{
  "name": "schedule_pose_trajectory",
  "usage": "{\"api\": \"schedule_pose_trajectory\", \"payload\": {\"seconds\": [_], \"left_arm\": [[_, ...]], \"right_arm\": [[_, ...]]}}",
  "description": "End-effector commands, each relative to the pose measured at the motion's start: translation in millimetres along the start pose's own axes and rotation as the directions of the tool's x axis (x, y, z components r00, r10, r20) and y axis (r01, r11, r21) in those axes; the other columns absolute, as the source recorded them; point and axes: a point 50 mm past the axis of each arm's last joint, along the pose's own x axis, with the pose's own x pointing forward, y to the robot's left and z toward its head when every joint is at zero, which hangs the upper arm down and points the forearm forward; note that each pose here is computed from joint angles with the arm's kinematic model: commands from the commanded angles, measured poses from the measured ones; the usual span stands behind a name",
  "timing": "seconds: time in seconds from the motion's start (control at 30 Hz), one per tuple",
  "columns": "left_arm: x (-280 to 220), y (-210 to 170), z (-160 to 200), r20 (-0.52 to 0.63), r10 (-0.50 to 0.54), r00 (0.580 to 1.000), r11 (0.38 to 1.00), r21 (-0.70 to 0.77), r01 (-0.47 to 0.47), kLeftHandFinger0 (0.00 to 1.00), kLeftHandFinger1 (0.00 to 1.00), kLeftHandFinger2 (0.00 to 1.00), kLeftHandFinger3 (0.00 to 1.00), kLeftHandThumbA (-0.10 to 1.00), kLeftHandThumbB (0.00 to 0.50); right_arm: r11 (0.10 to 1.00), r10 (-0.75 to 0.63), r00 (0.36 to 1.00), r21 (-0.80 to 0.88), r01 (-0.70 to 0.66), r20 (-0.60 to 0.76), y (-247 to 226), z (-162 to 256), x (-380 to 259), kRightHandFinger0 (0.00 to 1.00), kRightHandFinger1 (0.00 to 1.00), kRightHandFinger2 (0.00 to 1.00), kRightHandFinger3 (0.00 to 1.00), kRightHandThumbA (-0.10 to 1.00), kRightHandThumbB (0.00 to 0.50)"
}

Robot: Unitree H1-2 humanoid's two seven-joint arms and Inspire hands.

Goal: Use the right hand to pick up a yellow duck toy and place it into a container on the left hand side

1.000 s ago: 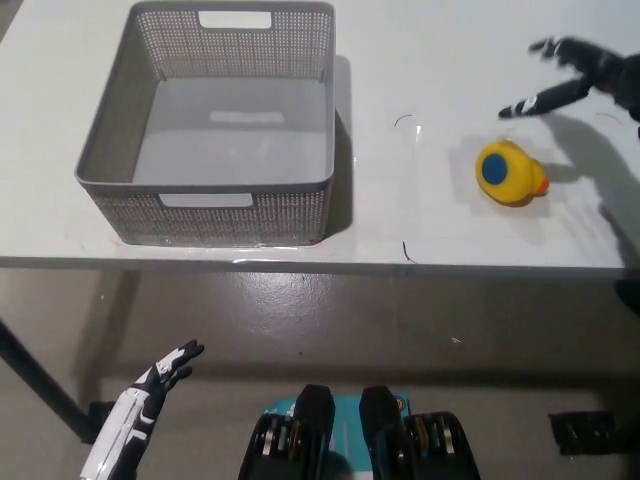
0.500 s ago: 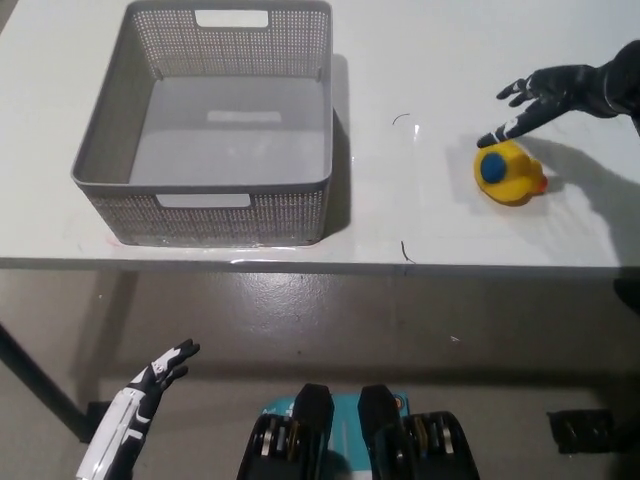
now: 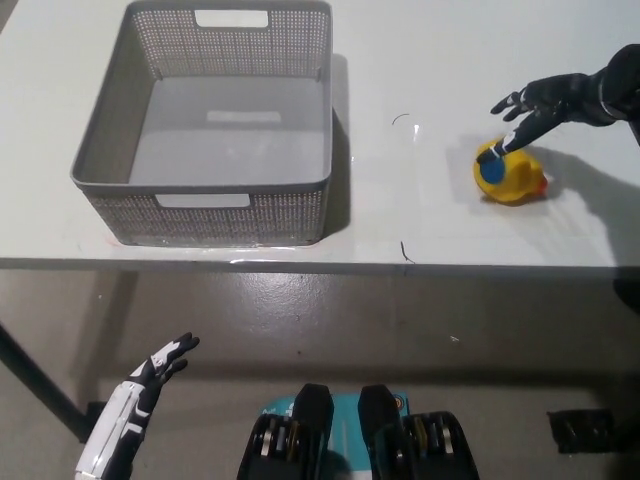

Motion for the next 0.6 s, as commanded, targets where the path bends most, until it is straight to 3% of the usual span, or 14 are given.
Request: {"api": "schedule_pose_trajectory", "payload": {"seconds": [0.0,0.17,0.2,0.3,0.4,0.57], "left_arm": [[2.1,8.6,9.2,0.053,0.004,0.999,1.0,0.031,-0.006,1.0,1.0,1.0,1.0,1.0,0.174],[3.2,10.5,9.0,0.062,0.002,0.998,1.0,0.03,-0.004,1.0,1.0,1.0,1.0,1.0,0.179],[3.0,10.2,8.4,0.068,0.002,0.998,0.999,0.032,-0.004,1.0,1.0,1.0,1.0,1.0,0.167],[2.0,8.9,9.2,0.066,0.0,0.998,0.999,0.033,-0.002,1.0,1.0,1.0,1.0,1.0,0.158],[2.4,8.6,9.4,0.072,0.0,0.997,0.999,0.042,-0.003,1.0,1.0,1.0,1.0,1.0,0.154],[1.8,11.6,8.9,0.083,0.007,0.997,0.999,0.041,-0.01,1.0,1.0,1.0,1.0,1.0,0.176]], "right_arm": [[0.998,-0.036,0.999,-0.041,0.037,0.03,-23.8,16.0,-16.1,1.0,1.0,1.0,1.0,1.0,0.448],[0.997,-0.044,0.999,-0.057,0.044,0.007,-23.9,11.0,-16.1,1.0,1.0,1.0,1.0,1.0,0.445],[0.998,-0.039,0.999,-0.049,0.038,-0.011,-21.9,8.3,-14.7,1.0,1.0,1.0,1.0,1.0,0.417],[0.997,-0.034,0.999,-0.071,0.033,-0.013,-14.1,2.6,-9.2,1.0,1.0,1.0,1.0,1.0,0.394],[0.995,-0.018,0.999,-0.103,0.013,-0.047,-4.6,-2.8,-2.6,1.0,1.0,1.0,1.0,1.0,0.421],[0.993,-0.008,0.996,-0.115,-0.002,-0.087,13.1,-4.6,10.4,1.0,1.0,1.0,1.0,1.0,0.41]]}}
